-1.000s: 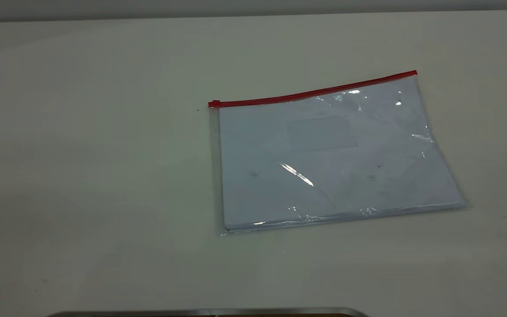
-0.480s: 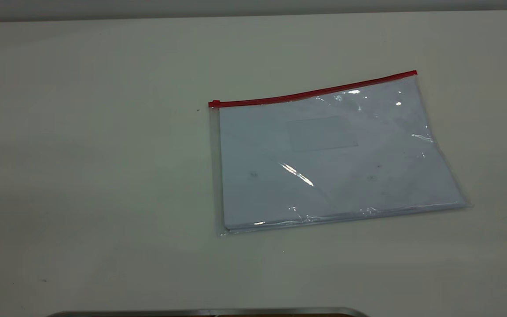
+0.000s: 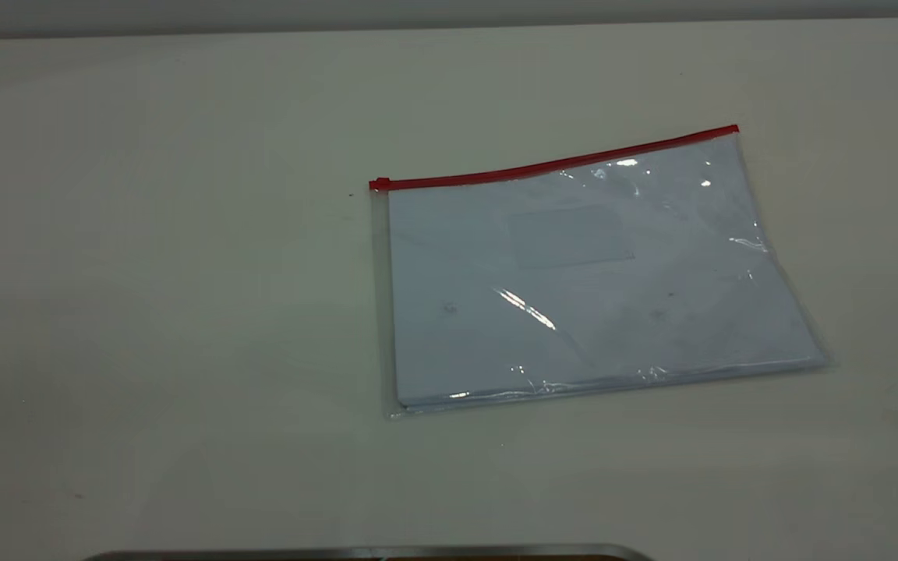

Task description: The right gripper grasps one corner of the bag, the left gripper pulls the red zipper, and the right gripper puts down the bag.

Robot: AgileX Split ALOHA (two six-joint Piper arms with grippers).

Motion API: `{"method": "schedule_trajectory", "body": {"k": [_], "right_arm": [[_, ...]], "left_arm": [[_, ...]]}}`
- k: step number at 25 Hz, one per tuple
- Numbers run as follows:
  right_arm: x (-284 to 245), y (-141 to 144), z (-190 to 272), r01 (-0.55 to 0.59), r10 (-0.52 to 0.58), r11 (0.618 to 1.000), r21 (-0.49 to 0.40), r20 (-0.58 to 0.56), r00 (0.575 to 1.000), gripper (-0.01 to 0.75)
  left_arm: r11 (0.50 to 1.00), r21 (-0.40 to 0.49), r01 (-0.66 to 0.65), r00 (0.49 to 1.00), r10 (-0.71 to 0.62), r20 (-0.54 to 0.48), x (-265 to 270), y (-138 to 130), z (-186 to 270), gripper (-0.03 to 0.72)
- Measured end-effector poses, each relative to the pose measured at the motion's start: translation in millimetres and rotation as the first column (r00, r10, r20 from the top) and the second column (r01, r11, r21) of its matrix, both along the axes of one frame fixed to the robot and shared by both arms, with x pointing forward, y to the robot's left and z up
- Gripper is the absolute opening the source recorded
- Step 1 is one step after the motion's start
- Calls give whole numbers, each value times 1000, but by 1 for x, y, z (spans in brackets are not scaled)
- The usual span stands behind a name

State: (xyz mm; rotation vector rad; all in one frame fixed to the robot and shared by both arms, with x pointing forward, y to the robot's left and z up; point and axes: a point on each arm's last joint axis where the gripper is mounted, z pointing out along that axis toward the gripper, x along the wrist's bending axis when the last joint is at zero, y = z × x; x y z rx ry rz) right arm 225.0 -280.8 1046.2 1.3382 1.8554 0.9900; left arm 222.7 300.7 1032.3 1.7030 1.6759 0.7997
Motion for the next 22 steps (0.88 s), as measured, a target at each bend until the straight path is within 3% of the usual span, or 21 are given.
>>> {"method": "schedule_trajectory", "body": {"k": [16,22], "right_arm": [[0,0,0,-1,1,1000,1,0,1000,562],[2,2,0,79,-79,997,5,0,997,562]], "left_arm": [[1000,0,0,1000,0,1,0,0,0,546],[1000,0,0,1000,0,1,0,0,0,546]]}}
